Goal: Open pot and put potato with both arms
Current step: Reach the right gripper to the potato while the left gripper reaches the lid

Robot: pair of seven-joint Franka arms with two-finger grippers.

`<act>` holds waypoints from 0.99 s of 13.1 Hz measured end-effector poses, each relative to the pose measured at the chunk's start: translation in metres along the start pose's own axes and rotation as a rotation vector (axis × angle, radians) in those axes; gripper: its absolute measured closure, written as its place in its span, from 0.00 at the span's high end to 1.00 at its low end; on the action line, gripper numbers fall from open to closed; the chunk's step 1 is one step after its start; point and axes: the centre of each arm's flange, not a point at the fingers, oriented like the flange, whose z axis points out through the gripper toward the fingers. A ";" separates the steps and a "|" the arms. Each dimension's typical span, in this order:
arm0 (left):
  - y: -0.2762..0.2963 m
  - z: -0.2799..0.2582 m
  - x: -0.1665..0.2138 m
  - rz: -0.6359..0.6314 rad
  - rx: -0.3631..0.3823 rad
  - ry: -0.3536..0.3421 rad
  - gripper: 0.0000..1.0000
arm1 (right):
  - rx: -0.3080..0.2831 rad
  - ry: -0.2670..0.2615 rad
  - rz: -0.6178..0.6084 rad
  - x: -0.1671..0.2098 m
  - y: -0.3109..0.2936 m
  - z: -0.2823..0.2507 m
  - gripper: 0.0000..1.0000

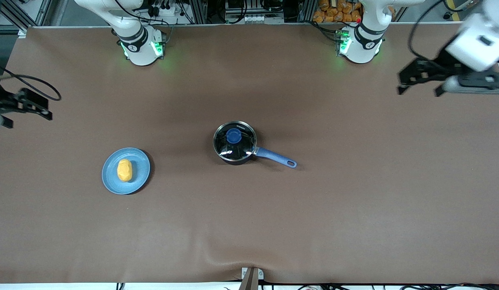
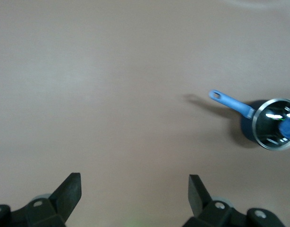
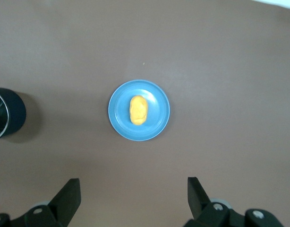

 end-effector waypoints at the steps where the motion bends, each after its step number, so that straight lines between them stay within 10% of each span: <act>1: 0.036 0.013 -0.004 -0.008 0.001 -0.020 1.00 | 0.006 -0.023 -0.012 0.011 -0.005 0.017 1.00; 10: 0.170 0.105 0.018 -0.023 -0.018 -0.081 1.00 | 0.049 -0.217 0.064 0.085 0.001 0.211 1.00; 13: 0.224 0.133 0.013 -0.032 0.003 -0.063 1.00 | 0.051 -0.190 0.081 0.093 0.003 0.280 1.00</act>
